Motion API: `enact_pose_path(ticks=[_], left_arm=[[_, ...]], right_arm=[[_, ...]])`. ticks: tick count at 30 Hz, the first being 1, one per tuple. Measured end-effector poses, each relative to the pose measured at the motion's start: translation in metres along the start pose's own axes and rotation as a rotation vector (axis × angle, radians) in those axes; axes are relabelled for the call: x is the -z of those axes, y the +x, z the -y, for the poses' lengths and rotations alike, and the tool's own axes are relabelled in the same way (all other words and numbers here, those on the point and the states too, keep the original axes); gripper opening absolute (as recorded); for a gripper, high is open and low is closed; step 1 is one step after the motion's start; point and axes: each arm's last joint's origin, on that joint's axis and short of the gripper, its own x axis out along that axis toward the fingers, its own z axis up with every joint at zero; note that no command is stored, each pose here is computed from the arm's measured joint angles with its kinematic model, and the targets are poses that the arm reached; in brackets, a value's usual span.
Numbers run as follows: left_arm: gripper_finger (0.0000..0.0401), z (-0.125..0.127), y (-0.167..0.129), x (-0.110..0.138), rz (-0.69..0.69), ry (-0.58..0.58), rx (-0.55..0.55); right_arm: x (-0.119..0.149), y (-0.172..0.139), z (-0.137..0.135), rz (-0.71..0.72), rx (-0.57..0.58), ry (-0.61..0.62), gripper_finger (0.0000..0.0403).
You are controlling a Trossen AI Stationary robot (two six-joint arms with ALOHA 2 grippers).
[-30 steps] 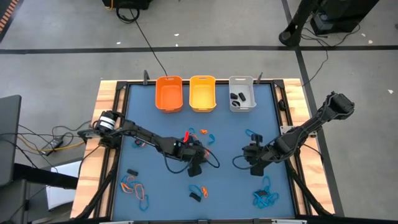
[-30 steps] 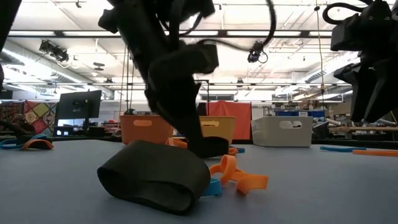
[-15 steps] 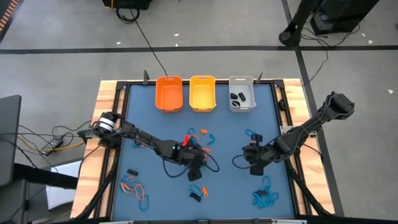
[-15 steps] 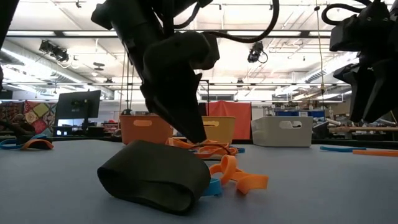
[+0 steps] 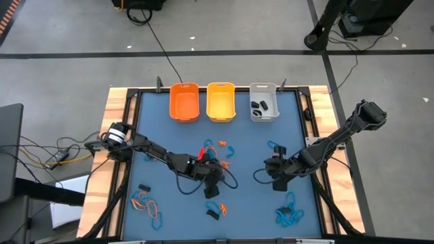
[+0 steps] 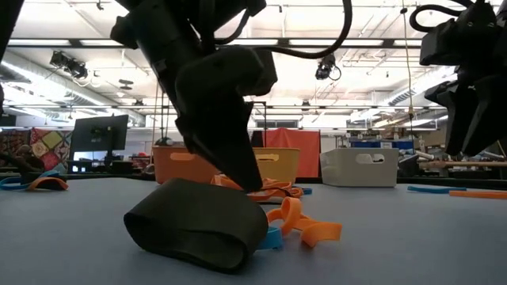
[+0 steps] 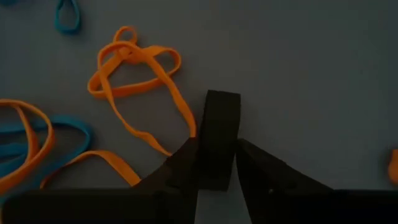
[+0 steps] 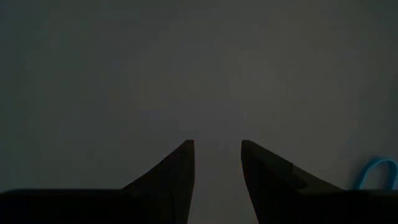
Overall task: Sort rubber bands into baskets
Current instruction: Put the black rubber band into the gray bin
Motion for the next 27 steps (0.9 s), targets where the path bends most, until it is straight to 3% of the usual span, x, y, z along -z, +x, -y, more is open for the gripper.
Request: enact_pose_path(ticks=[7,14,23,27], left_arm=[[0.0094,0.000,0.000,0.002,-0.003,0.006,-0.010],[0.0013,0.000,0.000,0.003,-0.010,-0.014,-0.024],[0.0007,0.004,-0.003,-0.005,0.025,-0.010,-0.022],[0.0007,0.009,-0.008,-0.017,0.077,0.029,-0.034]], right_arm=[[0.000,0.000,0.000,0.000,0.000,0.000,0.0144],[0.000,0.000,0.000,0.000,0.000,0.000,0.0144],[0.000,0.000,0.000,0.005,0.003,0.005,0.0144],[-0.007,0.000,-0.003,0.085,0.003,0.024,0.0144]])
